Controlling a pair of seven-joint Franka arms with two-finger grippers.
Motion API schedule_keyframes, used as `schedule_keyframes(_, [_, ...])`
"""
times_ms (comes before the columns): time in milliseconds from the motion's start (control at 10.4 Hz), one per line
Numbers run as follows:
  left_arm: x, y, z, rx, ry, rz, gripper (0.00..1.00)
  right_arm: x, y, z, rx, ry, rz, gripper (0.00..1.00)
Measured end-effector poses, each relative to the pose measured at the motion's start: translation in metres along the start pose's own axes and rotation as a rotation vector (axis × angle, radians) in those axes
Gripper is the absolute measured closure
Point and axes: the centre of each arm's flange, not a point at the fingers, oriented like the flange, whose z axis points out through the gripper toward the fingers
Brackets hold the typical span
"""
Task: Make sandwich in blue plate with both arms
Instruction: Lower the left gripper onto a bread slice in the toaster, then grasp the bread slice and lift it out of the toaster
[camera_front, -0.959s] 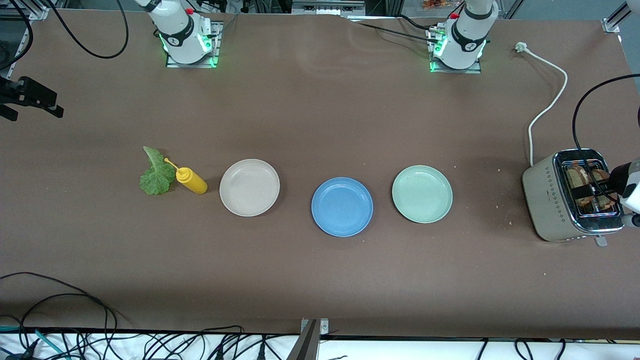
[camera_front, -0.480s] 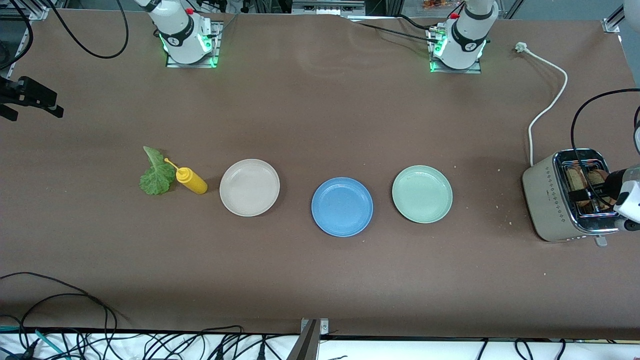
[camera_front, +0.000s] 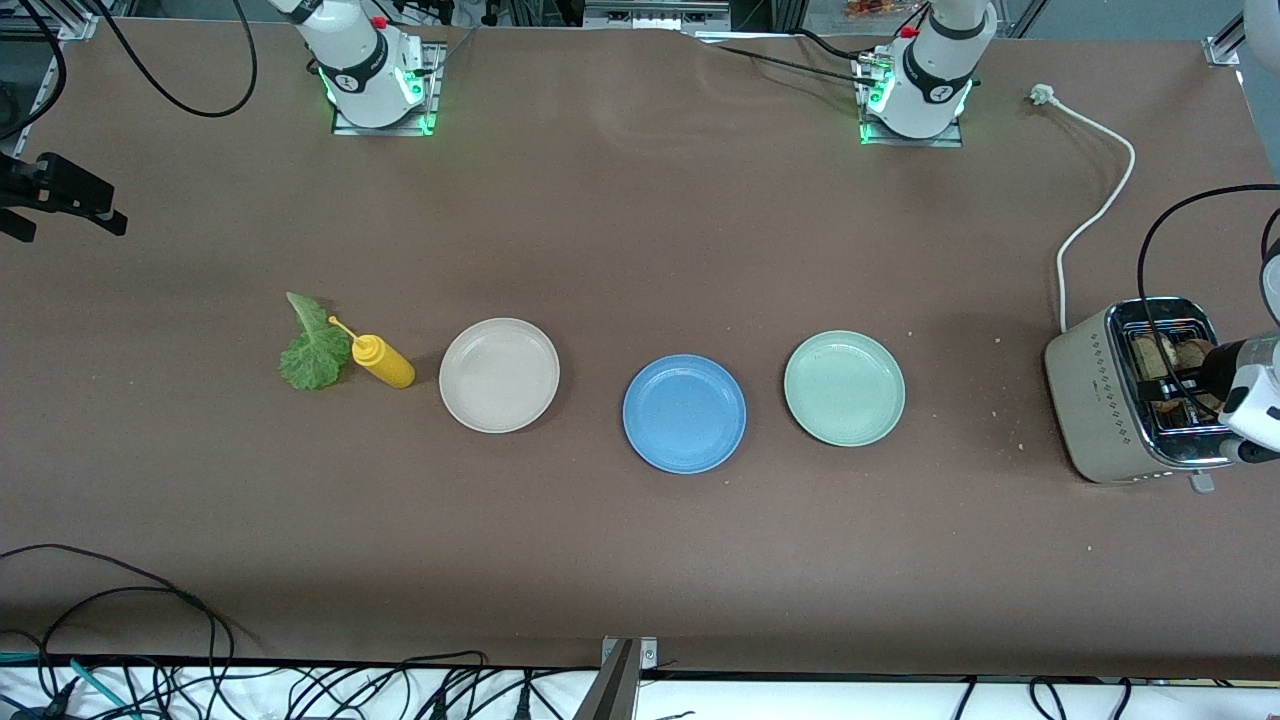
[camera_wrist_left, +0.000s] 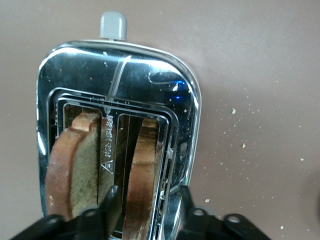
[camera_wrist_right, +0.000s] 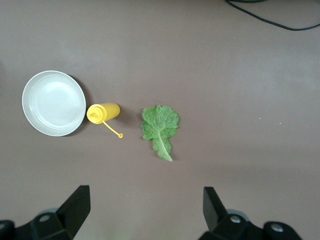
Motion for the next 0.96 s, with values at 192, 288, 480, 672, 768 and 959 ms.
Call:
schedule_keyframes(192, [-0.002, -0.001, 0.001, 0.004, -0.017, 0.0, 0.69, 0.0, 0.0, 0.0, 0.0, 0.0, 0.0, 0.0])
schedule_keyframes(288, [-0.003, -0.002, 0.0, 0.01, -0.028, 0.0, 0.82, 0.0, 0.0, 0.0, 0.0, 0.0, 0.0, 0.0])
schedule_keyframes(480, [-0.008, -0.001, -0.014, 0.012, -0.043, 0.0, 0.86, 0.0, 0.0, 0.0, 0.0, 0.0, 0.0, 0.0])
schedule_keyframes(672, [-0.023, 0.0, -0.052, 0.015, -0.033, 0.013, 0.86, 0.0, 0.0, 0.0, 0.0, 0.0, 0.0, 0.0])
schedule_keyframes(768, [-0.036, 0.0, -0.081, 0.018, -0.014, 0.036, 0.86, 0.0, 0.0, 0.0, 0.0, 0.0, 0.0, 0.0])
schedule_keyframes(959, [-0.073, -0.008, -0.134, 0.028, -0.007, 0.05, 0.91, 0.0, 0.0, 0.0, 0.0, 0.0, 0.0, 0.0])
